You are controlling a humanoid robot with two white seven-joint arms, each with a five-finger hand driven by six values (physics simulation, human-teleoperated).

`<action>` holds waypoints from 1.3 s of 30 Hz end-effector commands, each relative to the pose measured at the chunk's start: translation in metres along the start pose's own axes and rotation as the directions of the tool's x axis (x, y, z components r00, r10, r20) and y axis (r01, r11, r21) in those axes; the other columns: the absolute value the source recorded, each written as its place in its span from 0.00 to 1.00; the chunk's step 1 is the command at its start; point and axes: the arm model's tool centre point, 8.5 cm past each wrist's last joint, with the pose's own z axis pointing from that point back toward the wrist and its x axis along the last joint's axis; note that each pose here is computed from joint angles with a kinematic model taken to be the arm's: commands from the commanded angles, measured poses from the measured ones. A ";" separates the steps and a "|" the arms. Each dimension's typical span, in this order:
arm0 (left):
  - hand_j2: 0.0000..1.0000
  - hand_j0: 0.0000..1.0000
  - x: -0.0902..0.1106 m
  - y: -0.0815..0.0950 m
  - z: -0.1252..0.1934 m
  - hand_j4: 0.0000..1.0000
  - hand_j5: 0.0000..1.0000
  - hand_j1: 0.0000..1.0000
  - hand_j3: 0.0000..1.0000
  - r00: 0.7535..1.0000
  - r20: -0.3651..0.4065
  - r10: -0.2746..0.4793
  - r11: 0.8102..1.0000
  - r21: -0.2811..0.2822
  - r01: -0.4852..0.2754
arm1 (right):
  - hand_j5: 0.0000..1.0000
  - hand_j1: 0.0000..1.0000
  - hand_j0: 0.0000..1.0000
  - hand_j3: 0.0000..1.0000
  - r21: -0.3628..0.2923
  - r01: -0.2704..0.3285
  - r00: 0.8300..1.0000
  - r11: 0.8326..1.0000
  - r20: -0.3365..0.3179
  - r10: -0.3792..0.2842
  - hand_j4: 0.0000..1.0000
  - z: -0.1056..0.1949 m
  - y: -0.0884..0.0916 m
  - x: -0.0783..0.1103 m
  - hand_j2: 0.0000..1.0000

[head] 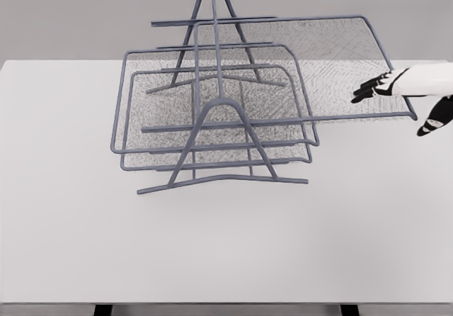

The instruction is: Pull out the upper folder box with right arm

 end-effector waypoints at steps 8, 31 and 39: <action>1.00 1.00 0.000 0.000 0.000 1.00 1.00 1.00 1.00 1.000 0.000 -0.001 1.000 0.000 0.001 | 1.00 1.00 1.00 1.00 -0.049 -0.043 0.999 0.998 0.008 0.043 1.00 0.012 -0.018 0.009 1.00; 1.00 1.00 0.000 0.000 0.000 1.00 1.00 1.00 1.00 1.000 0.000 0.001 1.000 0.000 -0.001 | 1.00 1.00 1.00 1.00 -0.190 -0.084 0.963 0.978 0.238 0.128 1.00 0.025 -0.058 0.091 1.00; 1.00 1.00 0.000 0.000 0.000 1.00 1.00 1.00 1.00 1.000 0.000 -0.001 1.000 0.000 0.001 | 1.00 1.00 1.00 1.00 -0.199 -0.071 0.954 0.977 0.273 0.125 1.00 0.019 -0.063 0.098 1.00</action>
